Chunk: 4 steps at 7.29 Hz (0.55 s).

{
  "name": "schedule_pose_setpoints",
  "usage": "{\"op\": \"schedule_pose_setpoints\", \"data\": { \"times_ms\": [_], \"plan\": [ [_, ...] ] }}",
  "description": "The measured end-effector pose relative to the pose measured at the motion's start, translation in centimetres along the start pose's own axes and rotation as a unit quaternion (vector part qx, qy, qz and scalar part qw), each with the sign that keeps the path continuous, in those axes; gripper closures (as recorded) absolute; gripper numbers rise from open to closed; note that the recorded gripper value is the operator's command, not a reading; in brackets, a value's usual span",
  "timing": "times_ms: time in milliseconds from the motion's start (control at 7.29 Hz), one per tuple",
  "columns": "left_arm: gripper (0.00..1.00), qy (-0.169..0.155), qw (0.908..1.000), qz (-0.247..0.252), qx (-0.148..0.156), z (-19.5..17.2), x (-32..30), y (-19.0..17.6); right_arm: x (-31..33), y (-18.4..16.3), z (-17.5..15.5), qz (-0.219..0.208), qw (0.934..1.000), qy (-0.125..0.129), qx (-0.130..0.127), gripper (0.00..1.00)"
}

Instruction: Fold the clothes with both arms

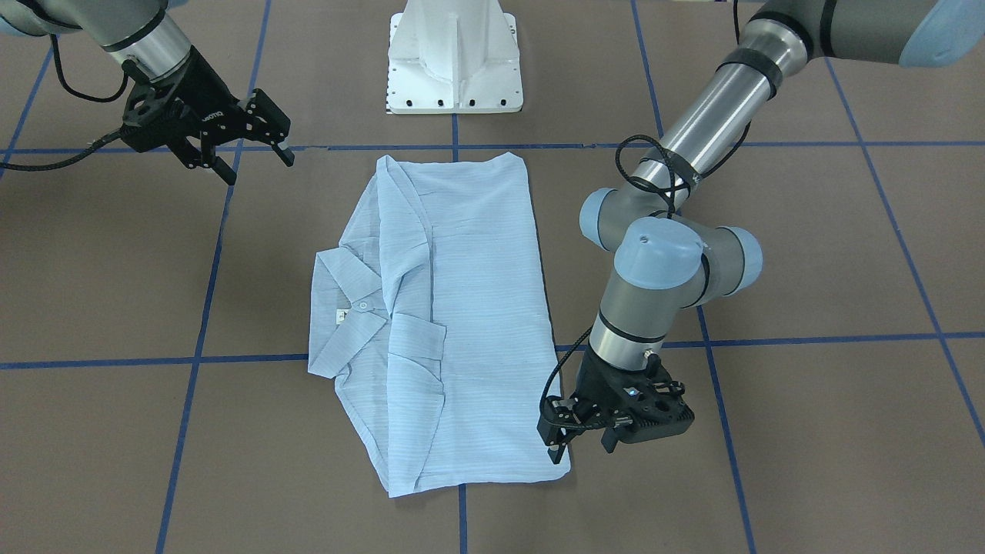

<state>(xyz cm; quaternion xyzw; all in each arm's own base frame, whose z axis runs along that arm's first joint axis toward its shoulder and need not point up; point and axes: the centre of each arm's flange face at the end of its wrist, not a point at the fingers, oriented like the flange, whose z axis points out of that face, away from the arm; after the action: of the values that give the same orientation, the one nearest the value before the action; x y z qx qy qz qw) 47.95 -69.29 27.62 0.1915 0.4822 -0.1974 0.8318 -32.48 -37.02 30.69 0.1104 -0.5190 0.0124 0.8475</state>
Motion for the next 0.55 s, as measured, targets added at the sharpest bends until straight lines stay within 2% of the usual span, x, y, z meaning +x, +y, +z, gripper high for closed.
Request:
{"op": "schedule_pose_setpoints", "data": {
  "times_ms": [274, 412, 549],
  "plan": [
    [0.00, 0.000, 0.9996, 0.006, -0.027, -4.3, -3.3, 0.8, -2.0, 0.9, 3.3, -0.015, 0.9997, 0.017, 0.005, 0.00],
    [0.00, -0.001, 0.9992, 0.012, -0.038, -7.3, -4.8, 1.8, -4.3, 1.8, 5.2, -0.028, 0.9991, 0.033, 0.007, 0.00],
    [0.00, -0.001, 0.9988, 0.018, -0.045, -11.1, -5.0, 2.8, -8.0, 2.8, 7.6, -0.042, 0.9973, 0.059, 0.010, 0.00]
  ]
}}
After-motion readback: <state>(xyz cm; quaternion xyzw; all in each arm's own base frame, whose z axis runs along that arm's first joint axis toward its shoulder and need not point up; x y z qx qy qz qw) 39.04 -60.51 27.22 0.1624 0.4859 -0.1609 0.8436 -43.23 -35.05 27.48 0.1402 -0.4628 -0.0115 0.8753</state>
